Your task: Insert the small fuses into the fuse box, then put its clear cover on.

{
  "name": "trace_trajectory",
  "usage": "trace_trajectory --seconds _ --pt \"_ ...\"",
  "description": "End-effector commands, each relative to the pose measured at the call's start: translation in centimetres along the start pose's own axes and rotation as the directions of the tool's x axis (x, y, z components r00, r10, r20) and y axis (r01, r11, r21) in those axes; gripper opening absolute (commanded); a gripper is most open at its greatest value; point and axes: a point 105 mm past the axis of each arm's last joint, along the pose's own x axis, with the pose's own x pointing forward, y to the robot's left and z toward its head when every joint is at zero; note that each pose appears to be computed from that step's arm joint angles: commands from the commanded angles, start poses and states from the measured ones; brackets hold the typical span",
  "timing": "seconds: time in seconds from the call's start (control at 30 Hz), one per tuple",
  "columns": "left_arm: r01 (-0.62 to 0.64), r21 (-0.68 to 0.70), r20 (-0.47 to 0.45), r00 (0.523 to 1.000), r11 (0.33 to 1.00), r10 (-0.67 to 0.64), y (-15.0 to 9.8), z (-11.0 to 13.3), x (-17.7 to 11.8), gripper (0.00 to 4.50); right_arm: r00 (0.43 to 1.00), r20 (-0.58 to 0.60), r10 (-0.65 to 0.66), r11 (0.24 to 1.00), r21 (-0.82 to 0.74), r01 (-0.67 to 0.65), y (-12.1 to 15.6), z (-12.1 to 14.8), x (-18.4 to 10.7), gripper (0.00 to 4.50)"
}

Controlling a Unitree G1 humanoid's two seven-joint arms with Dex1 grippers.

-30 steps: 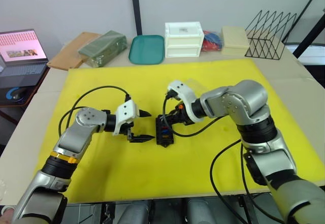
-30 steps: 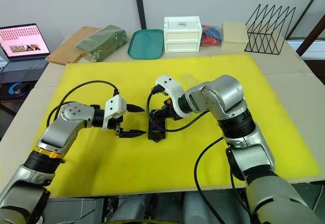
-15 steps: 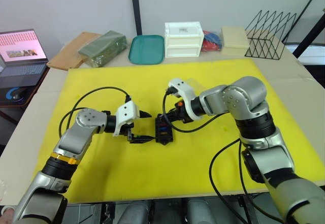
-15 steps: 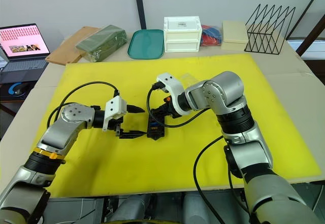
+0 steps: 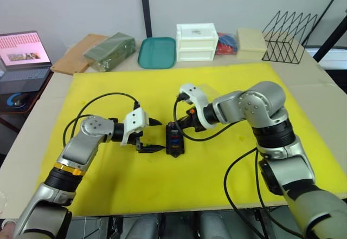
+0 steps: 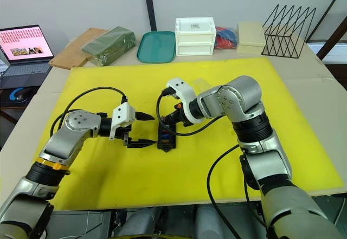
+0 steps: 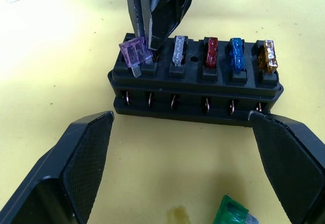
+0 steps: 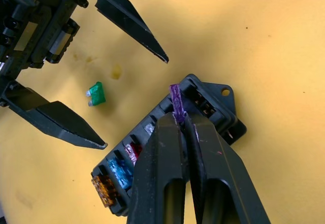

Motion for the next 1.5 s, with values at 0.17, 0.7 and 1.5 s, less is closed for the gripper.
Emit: trace_trajectory --seconds 0.17,0.7,1.5 --pt "-0.002 0.040 0.005 1.000 0.999 0.002 0.0 0.6 -0.1 4.50 0.999 0.030 0.011 1.000 -0.018 -0.010 0.5 1.0 -0.6 0.22" --pt "-0.006 0.040 0.005 1.000 0.999 0.006 0.1 0.6 -0.3 4.50 0.999 0.034 -0.034 0.985 -0.169 0.039 1.2 1.5 -1.7 0.10" --pt "-0.008 0.053 0.023 1.000 0.999 0.006 0.5 1.0 -0.1 4.50 0.995 -0.044 -0.089 0.834 -0.550 0.050 0.1 1.5 -1.7 0.10"
